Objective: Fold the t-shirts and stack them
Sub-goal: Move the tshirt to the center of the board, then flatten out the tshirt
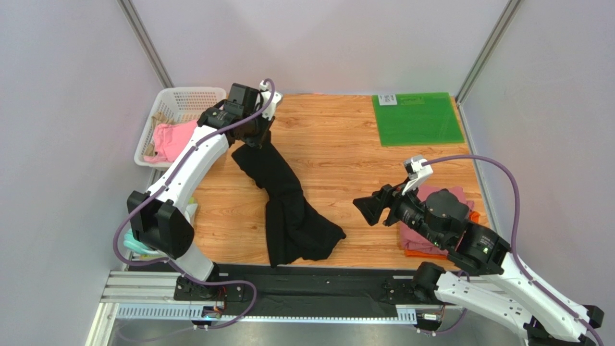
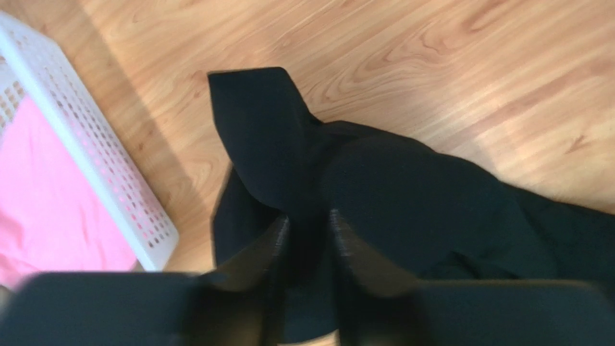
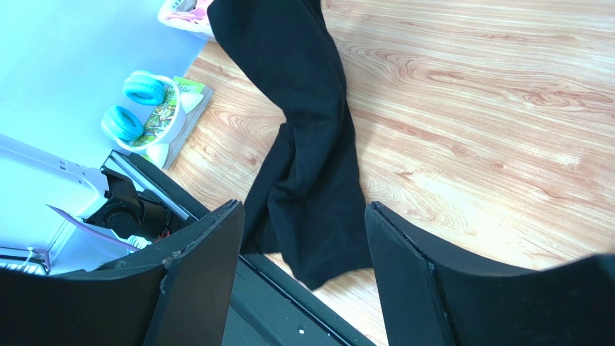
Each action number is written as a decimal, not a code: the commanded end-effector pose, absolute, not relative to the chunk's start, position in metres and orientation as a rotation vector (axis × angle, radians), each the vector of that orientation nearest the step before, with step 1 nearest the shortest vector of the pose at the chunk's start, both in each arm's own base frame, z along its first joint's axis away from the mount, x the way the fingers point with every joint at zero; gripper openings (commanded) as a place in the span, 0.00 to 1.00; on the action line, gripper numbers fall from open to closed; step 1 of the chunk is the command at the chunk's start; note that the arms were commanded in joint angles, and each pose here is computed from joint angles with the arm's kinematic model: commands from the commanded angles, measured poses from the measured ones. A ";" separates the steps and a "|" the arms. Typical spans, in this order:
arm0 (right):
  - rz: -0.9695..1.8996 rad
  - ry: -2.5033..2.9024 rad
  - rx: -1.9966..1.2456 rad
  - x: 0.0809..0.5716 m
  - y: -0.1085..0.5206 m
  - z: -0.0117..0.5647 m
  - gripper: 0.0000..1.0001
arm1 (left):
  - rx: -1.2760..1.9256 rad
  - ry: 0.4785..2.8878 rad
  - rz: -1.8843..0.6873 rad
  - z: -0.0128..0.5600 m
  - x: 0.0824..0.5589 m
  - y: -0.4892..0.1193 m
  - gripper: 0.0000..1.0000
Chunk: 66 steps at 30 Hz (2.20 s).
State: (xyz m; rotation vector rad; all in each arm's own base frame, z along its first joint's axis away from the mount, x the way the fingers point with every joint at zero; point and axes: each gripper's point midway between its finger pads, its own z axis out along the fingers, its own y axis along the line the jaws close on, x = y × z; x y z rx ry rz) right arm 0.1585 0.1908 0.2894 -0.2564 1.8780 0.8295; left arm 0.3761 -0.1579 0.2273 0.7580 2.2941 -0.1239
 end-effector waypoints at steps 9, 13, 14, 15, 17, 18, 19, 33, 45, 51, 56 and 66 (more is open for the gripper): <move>0.759 2.319 -0.496 0.149 0.254 0.174 0.69 | 0.723 2.157 -0.224 0.245 0.353 -0.157 0.99; 0.714 2.417 -0.549 0.142 0.262 0.150 0.71 | 0.719 2.202 -0.270 0.226 0.333 -0.155 0.97; 0.699 2.448 -0.552 0.137 0.260 0.144 0.71 | 0.727 2.232 -0.258 0.211 0.327 -0.152 0.96; 0.691 2.476 -0.543 0.133 0.258 0.137 0.71 | 0.721 2.227 -0.237 0.207 0.329 -0.149 0.96; 0.697 2.502 -0.531 0.124 0.254 0.130 0.75 | 0.735 2.239 -0.217 0.195 0.324 -0.144 0.96; 0.721 2.494 -0.516 0.120 0.253 0.133 0.76 | 0.736 2.231 -0.218 0.194 0.324 -0.144 0.96; 0.757 2.534 -0.496 0.110 0.252 0.125 0.77 | 0.734 2.228 -0.217 0.193 0.323 -0.144 0.95; 1.018 2.543 -0.486 0.078 0.276 0.107 0.72 | 0.735 2.269 -0.182 0.170 0.329 -0.141 0.92; 0.912 2.527 -0.590 0.098 0.296 0.088 0.68 | 0.754 2.251 -0.180 0.179 0.327 -0.140 0.91; 0.901 2.491 -0.587 0.107 0.303 0.088 0.63 | 0.758 2.254 -0.179 0.177 0.327 -0.140 0.91; 0.897 2.490 -0.589 0.110 0.310 0.074 0.59 | 0.759 2.244 -0.178 0.181 0.325 -0.139 0.91; 0.868 2.423 -0.594 0.124 0.316 0.101 0.00 | 0.769 2.225 -0.130 0.186 0.325 -0.132 0.87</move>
